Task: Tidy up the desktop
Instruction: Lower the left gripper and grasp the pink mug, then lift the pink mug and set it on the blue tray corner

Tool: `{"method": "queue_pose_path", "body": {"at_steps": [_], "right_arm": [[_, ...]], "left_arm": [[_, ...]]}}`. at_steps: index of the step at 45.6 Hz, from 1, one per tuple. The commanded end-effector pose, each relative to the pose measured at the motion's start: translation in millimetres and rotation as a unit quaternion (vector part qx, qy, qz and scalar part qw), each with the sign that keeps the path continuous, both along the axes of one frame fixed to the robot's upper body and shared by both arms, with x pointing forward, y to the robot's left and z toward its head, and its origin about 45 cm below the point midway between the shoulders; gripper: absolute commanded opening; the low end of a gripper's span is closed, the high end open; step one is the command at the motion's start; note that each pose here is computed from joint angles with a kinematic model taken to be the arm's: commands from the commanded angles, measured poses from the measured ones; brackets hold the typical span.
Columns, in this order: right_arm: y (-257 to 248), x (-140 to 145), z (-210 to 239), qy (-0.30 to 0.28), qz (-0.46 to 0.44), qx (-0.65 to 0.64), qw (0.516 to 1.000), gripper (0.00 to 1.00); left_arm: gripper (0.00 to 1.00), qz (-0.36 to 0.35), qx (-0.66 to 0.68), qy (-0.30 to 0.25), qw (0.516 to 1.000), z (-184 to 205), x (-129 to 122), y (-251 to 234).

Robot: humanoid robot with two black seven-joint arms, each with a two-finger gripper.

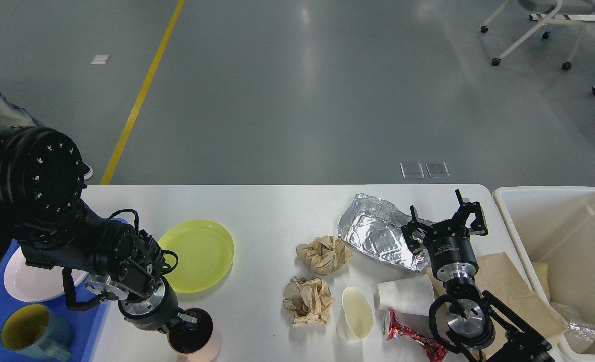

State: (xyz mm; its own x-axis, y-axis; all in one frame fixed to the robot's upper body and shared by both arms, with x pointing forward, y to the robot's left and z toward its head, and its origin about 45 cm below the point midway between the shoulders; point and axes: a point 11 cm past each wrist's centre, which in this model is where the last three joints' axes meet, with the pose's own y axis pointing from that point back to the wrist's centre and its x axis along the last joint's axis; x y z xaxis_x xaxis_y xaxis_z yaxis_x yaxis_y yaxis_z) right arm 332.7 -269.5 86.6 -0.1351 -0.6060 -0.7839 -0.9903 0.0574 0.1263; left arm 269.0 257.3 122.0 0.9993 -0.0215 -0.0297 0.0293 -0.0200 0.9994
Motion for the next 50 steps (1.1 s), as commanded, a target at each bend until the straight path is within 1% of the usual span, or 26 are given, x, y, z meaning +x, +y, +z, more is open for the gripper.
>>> {"method": "queue_pose_path", "body": {"at_steps": [1, 13, 18, 20, 24, 28, 35, 41, 46, 50], "right_arm": [[0, 0, 0, 0.0, 0.0, 0.0, 1.0, 1.0], [0, 0, 0, 0.0, 0.001, 0.0, 1.0, 1.0], [0, 0, 0, 0.001, 0.0, 0.0, 1.0, 1.0], [0, 0, 0, 0.001, 0.0, 0.0, 1.0, 1.0], [0, 0, 0, 0.001, 0.0, 0.0, 1.0, 1.0], [0, 0, 0, 0.001, 0.0, 0.0, 1.0, 1.0], [0, 0, 0, 0.001, 0.0, 0.0, 1.0, 1.0], [0, 0, 0, 0.001, 0.0, 0.0, 1.0, 1.0], [0, 0, 0, 0.001, 0.0, 0.0, 1.0, 1.0], [0, 0, 0, 0.001, 0.0, 0.0, 1.0, 1.0]], "left_arm": [[0.0, 0.001, 0.0, 0.002, 1.0, 1, 0, 0], [0.0, 0.005, -0.001, 0.005, 1.0, 4, 0, 1], [0.0, 0.006, -0.001, 0.016, 1.0, 17, 2, 0], [0.0, 0.013, -0.004, 0.028, 1.0, 30, 4, 1], [0.0, 0.025, -0.007, 0.033, 0.999, 55, 14, 4], [0.0, 0.031, -0.01, 0.041, 0.999, 92, 24, 3], [0.0, 0.029, -0.003, 0.059, 0.998, 152, 29, -1], [0.0, 0.023, -0.003, 0.071, 0.997, 204, 27, -11], [0.0, 0.021, -0.012, 0.063, 0.998, 247, 25, -21], [0.0, 0.018, -0.021, 0.014, 1.0, 281, 29, -30]]}}
